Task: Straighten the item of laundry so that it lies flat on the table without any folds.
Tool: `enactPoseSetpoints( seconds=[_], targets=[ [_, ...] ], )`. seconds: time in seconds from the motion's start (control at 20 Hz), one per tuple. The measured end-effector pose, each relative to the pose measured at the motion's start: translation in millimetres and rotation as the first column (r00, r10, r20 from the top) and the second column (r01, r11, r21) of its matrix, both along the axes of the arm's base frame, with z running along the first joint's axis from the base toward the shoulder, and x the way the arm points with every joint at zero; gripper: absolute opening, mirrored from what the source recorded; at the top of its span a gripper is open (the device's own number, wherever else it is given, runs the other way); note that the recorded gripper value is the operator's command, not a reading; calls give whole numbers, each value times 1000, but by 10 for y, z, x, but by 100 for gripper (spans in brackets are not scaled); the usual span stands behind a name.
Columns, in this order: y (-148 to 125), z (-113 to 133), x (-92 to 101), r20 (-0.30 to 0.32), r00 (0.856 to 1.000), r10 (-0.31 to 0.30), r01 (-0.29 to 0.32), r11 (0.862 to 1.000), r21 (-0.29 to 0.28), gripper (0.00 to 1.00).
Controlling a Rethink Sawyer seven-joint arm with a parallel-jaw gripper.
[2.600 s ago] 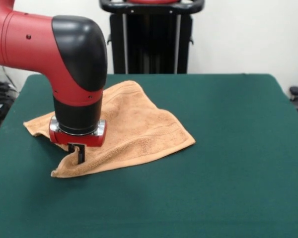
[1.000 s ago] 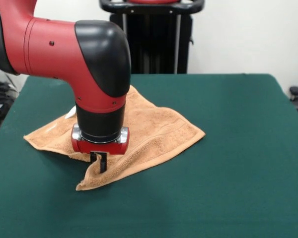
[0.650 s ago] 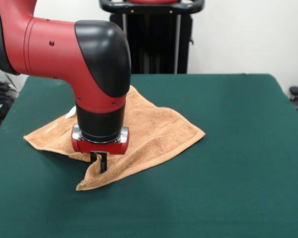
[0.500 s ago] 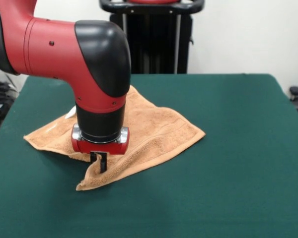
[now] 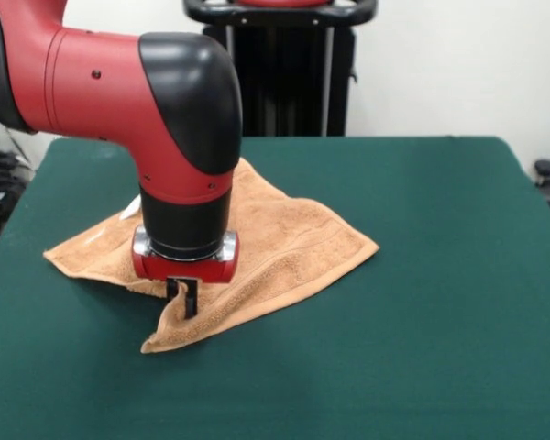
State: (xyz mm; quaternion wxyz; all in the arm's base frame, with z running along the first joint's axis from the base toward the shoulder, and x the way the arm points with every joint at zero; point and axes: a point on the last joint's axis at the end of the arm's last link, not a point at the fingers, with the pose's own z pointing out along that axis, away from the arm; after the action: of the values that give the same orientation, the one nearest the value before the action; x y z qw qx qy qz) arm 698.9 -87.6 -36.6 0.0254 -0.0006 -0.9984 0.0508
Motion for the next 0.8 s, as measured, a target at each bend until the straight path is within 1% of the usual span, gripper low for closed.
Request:
enactPoseSetpoints(
  seconds=[0.25, 0.55, 0.8],
  targets=[
    [6, 60, -14, 6, 1000, 3, -3, 1000, -1, 0],
    [7, 188, -53, 7, 1000, 5, -5, 1000, -2, 0],
    [-23, 366, -78, 15, 1000, 3, -3, 1000, -7, 0]
  ],
)
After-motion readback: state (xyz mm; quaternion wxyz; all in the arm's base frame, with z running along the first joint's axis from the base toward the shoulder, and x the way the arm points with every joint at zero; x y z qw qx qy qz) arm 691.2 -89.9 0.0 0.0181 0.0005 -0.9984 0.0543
